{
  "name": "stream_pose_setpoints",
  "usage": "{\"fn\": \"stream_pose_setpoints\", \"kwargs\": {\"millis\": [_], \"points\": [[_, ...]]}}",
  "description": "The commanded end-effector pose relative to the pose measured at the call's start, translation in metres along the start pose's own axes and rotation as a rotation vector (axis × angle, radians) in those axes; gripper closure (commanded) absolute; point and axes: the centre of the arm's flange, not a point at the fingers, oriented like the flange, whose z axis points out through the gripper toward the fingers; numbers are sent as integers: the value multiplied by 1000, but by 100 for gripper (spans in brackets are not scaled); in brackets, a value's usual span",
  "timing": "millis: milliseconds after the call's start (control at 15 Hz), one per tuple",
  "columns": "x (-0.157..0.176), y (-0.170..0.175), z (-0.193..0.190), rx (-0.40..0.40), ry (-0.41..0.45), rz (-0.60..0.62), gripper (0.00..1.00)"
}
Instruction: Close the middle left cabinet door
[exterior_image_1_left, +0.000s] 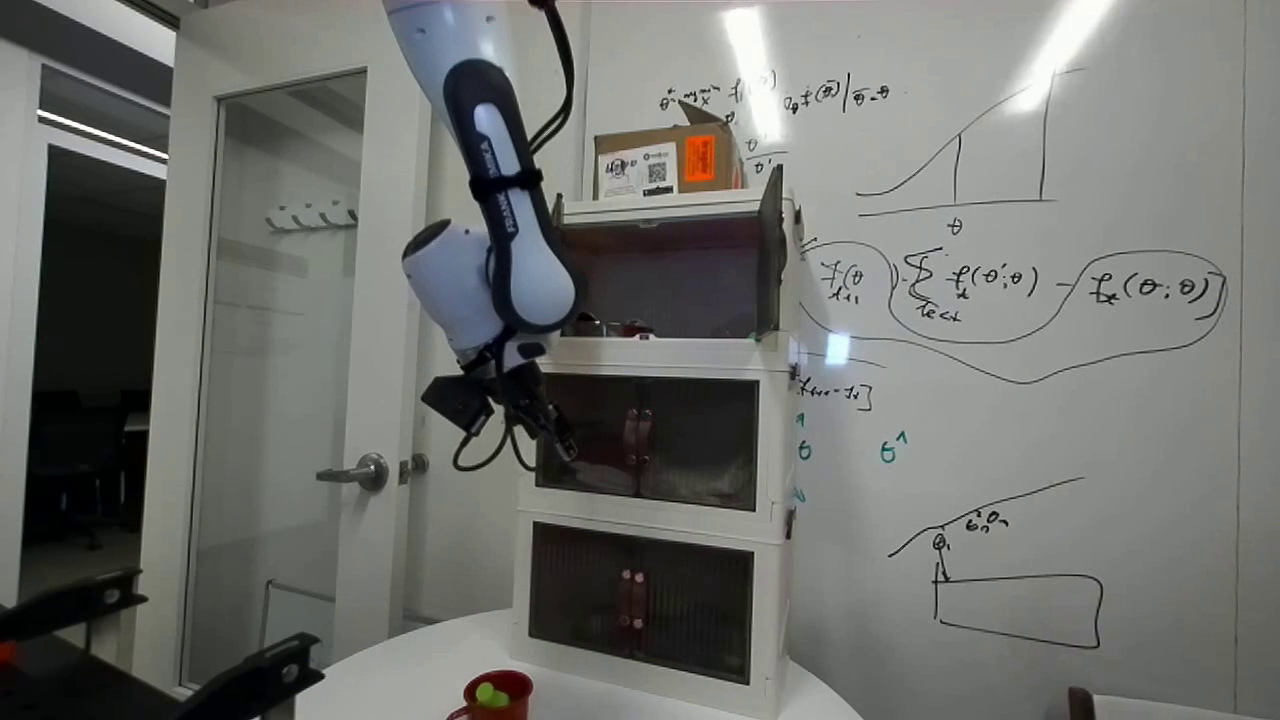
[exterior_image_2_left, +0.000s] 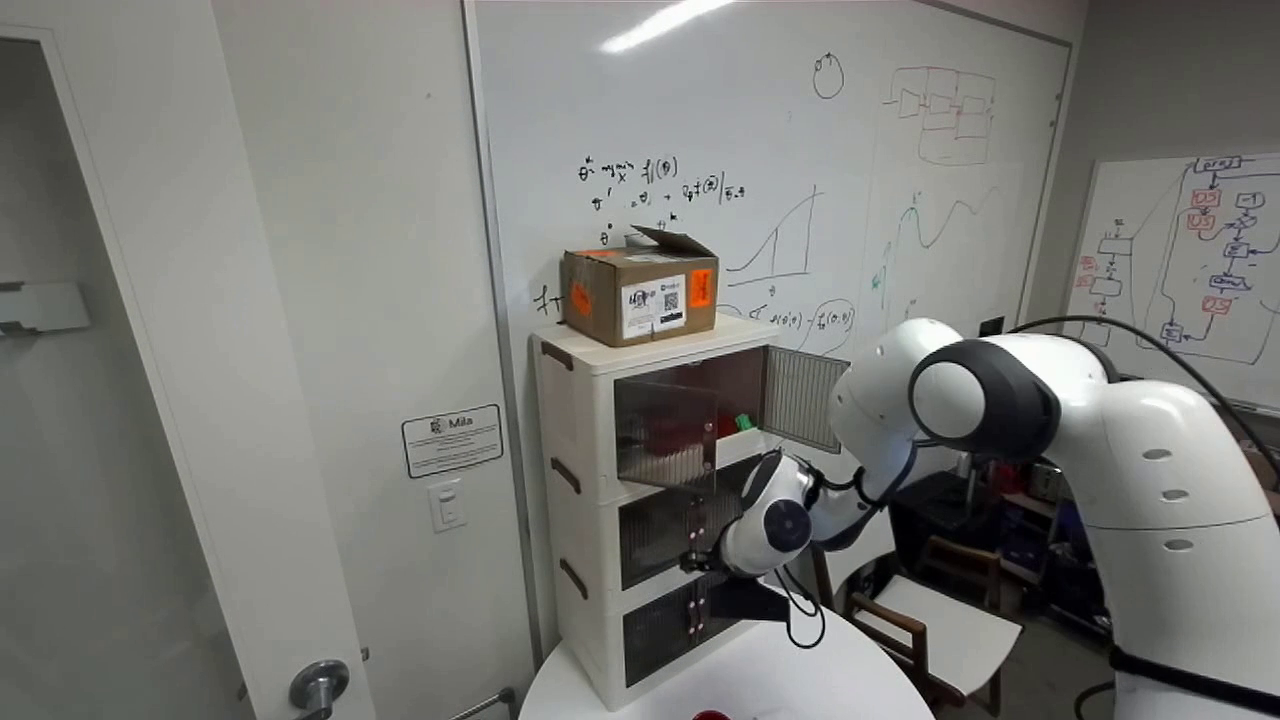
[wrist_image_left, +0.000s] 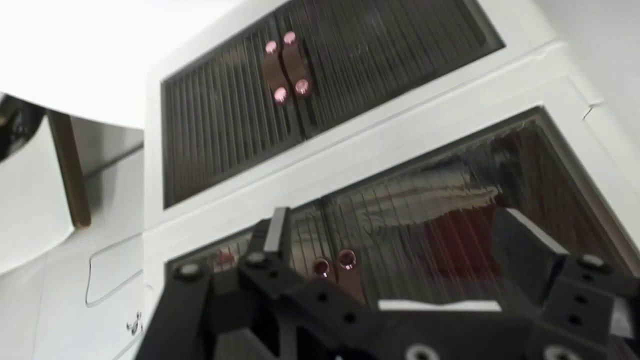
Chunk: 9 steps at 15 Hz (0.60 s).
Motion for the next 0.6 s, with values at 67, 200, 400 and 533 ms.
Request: {"fn": "stream_pose_setpoints", "kwargs": {"millis": [67, 200, 400, 533], "points": [[-10, 52, -106, 50, -277, -6, 0], [-8, 77, -145, 87, -413, -30, 0], [2, 111, -201, 90, -610, -103, 0], [11, 133, -225, 47, -683, -131, 0]]}}
